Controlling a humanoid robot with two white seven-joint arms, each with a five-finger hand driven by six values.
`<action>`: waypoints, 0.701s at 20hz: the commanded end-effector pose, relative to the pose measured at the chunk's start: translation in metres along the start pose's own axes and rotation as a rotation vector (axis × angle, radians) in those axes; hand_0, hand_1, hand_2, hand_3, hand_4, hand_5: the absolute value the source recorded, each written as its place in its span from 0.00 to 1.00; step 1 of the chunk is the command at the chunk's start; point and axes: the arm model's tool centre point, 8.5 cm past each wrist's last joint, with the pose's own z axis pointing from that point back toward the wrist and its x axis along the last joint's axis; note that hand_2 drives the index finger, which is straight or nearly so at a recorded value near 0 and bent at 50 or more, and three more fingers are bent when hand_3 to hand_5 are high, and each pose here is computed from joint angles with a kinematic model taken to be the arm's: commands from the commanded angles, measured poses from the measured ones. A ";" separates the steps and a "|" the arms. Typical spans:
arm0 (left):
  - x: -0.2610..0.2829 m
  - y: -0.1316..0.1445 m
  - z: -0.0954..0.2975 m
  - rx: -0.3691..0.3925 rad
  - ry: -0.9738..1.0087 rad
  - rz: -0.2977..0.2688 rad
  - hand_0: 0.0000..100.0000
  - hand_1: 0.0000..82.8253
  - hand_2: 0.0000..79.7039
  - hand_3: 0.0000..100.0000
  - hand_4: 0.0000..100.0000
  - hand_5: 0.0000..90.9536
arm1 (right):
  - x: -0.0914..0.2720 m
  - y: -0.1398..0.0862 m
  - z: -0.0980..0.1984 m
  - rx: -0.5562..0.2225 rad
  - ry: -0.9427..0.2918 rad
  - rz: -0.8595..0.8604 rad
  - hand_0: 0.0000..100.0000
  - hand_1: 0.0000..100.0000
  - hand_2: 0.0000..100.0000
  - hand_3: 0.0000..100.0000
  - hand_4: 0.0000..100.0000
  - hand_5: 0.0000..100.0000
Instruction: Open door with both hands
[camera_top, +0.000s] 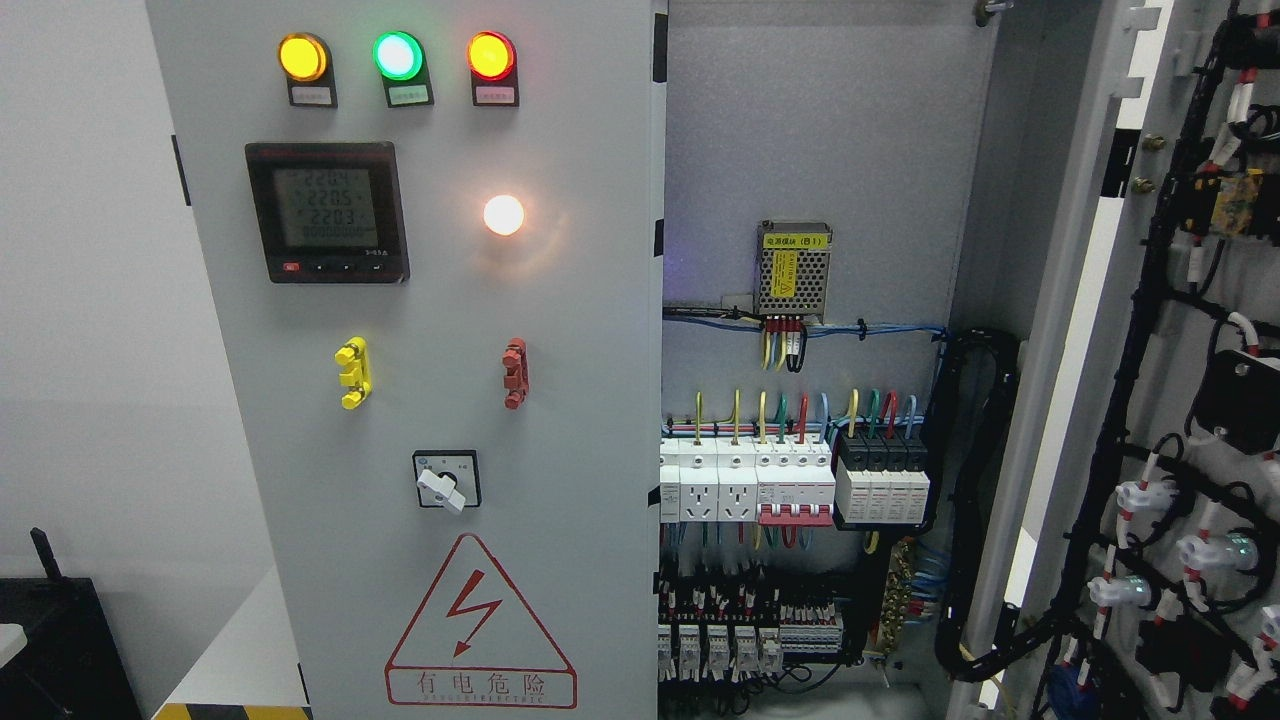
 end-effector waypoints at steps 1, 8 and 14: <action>0.000 -0.022 -0.006 -0.033 0.000 0.007 0.12 0.47 0.00 0.00 0.00 0.00 | 0.093 0.009 0.014 0.141 -0.315 0.009 0.12 0.39 0.00 0.00 0.00 0.00; -0.001 -0.022 -0.005 -0.032 0.001 0.009 0.12 0.47 0.00 0.00 0.00 0.00 | 0.122 0.032 0.028 0.260 -0.513 -0.061 0.12 0.39 0.00 0.00 0.00 0.00; 0.000 -0.022 -0.006 -0.033 0.000 0.007 0.12 0.47 0.00 0.00 0.00 0.00 | 0.162 0.033 0.024 0.270 -0.709 -0.141 0.12 0.39 0.00 0.00 0.00 0.00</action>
